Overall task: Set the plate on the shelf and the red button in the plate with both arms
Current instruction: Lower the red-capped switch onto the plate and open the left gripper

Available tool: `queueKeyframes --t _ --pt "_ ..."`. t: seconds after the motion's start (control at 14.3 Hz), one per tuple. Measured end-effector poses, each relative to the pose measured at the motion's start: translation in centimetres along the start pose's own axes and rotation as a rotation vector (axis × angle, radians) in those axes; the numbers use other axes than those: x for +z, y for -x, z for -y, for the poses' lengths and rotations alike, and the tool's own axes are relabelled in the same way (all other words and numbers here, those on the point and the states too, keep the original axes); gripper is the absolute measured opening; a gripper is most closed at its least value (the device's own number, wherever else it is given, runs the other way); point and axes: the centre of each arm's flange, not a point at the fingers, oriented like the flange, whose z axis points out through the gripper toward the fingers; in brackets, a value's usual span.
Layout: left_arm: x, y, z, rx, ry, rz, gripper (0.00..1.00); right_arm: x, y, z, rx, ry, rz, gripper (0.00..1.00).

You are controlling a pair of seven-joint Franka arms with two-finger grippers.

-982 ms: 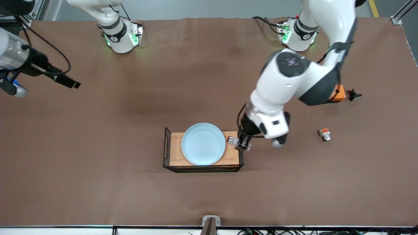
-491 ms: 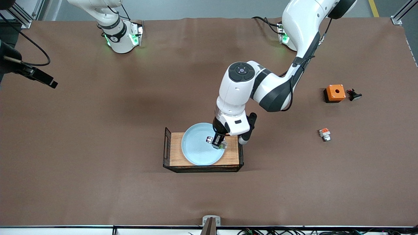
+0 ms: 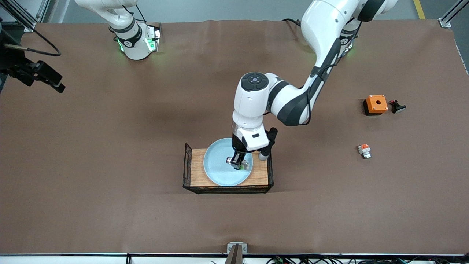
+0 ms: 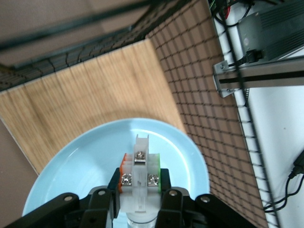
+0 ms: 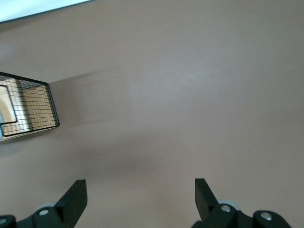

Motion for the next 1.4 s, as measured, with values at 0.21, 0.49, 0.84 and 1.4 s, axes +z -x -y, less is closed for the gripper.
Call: queueKeyframes --t 0.21,0.49,0.84,1.4 --pt "1.1 0.3 0.5 0.005 -0.006 0.000 0.34 -0.9 -0.5 0.6 -0.010 -0.004 -0.023 1.00" --pt "1.3 0.4 0.5 0.008 0.000 0.002 0.39 0.7 -2.4 0.3 0.004 0.010 -0.016 1.00" --pt "1.7 0.4 0.7 0.020 0.004 -0.004 0.60 1.7 -3.8 -0.6 -0.007 0.012 -0.027 1.00" --pt "0.0 0.1 -0.3 0.041 0.014 -0.018 1.00 1.3 -4.2 -1.9 -0.132 0.015 -0.034 1.00"
